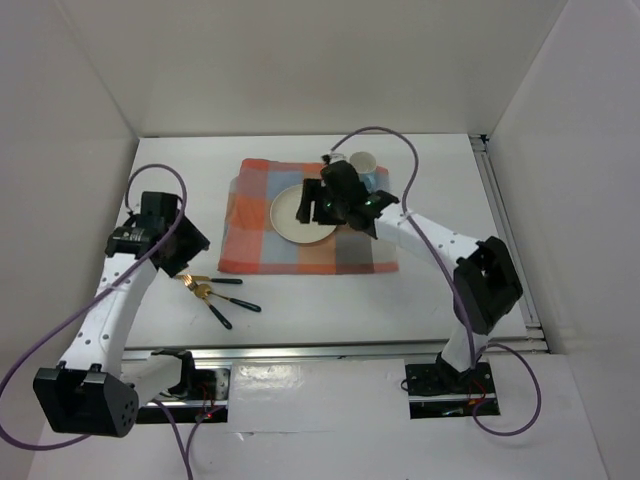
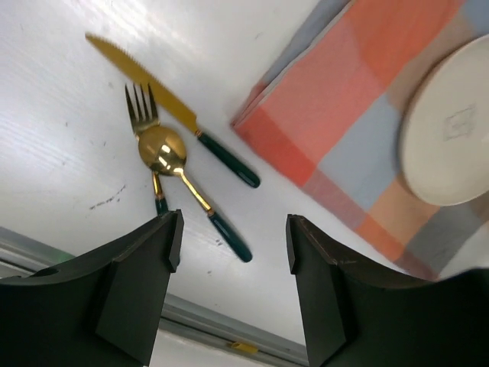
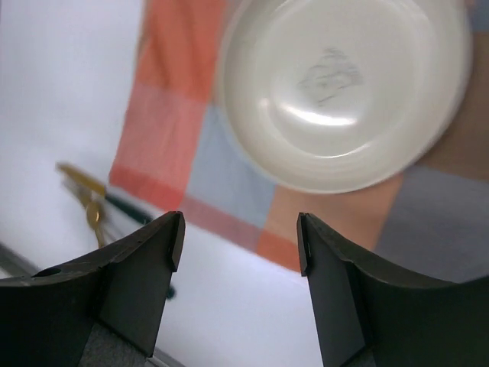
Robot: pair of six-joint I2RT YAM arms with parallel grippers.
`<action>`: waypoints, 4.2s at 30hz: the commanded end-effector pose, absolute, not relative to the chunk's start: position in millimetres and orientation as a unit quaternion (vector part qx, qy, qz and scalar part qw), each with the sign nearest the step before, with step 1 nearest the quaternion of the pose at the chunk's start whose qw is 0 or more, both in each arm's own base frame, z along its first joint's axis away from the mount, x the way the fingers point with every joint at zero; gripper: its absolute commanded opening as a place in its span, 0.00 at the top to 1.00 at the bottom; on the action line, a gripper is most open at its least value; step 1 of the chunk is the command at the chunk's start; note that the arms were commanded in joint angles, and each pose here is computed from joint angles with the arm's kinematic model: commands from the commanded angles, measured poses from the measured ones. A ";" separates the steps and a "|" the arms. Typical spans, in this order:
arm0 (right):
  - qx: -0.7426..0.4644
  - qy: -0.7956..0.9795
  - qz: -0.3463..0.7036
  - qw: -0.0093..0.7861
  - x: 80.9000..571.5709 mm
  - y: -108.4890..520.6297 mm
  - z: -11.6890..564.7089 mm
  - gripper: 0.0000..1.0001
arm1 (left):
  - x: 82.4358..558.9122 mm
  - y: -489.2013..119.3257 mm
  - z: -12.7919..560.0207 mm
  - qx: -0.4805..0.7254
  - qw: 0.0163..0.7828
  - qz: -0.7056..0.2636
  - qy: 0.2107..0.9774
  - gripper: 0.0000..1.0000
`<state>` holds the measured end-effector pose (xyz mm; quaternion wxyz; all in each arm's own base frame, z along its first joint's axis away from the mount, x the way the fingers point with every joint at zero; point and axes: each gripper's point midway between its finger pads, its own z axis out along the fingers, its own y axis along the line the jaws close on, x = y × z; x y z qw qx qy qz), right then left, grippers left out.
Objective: Set the dinner table for one person
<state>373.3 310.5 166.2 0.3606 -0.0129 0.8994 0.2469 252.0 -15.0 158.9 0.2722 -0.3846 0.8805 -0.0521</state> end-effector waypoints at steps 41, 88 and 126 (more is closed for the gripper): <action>-0.461 0.763 0.218 0.396 212.6 487.2 110.2 0.95 | 286.2 25.4 267.5 -0.375 0.379 -0.085 0.842 0.27; 0.084 0.938 0.095 0.322 382.8 180.0 53.6 0.45 | 277.6 6.6 199.5 -0.370 0.301 -0.113 0.872 0.29; -0.208 0.882 0.203 0.371 293.9 351.2 138.4 0.38 | 197.3 -34.4 10.9 -0.474 0.099 -0.038 0.874 0.46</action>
